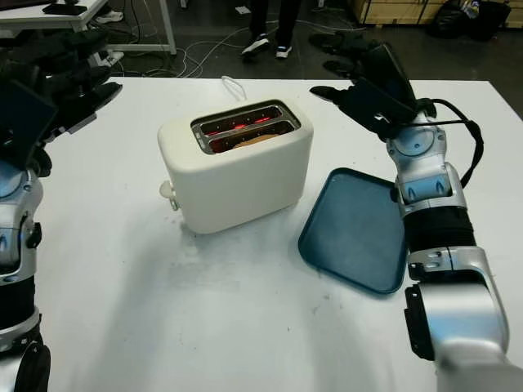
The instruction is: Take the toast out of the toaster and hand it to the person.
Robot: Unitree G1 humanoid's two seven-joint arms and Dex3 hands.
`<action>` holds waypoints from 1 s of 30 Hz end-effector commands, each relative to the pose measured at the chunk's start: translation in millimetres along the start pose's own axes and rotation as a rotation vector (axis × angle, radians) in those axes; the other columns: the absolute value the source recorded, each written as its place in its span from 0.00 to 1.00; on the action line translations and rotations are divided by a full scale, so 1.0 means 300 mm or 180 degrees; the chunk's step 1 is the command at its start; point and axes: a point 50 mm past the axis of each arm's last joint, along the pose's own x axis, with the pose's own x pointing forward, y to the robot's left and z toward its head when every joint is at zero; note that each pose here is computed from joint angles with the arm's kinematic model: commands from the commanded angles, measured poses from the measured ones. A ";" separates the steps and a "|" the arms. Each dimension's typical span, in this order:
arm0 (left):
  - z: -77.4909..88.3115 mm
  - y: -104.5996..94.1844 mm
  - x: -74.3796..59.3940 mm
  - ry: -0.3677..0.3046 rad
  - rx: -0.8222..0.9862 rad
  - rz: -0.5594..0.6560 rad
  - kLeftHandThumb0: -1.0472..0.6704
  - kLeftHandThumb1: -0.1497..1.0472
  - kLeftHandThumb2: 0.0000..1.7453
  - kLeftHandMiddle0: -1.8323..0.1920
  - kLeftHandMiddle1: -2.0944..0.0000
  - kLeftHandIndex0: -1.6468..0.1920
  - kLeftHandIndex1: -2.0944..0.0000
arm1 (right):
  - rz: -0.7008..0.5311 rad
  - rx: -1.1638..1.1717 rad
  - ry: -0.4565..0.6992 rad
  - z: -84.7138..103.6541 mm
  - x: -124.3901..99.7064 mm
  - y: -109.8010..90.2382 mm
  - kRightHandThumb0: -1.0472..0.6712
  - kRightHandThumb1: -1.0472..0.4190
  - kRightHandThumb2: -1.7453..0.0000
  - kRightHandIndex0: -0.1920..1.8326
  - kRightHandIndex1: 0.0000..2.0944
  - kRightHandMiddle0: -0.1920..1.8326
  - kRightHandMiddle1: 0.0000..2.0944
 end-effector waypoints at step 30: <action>0.008 -0.051 -0.023 0.0066 -0.0101 -0.0098 0.36 0.89 0.04 0.65 0.87 0.58 0.98 | 0.0010 -0.0152 0.0051 -0.032 -0.032 -0.004 0.43 0.09 1.00 0.44 0.01 0.40 0.00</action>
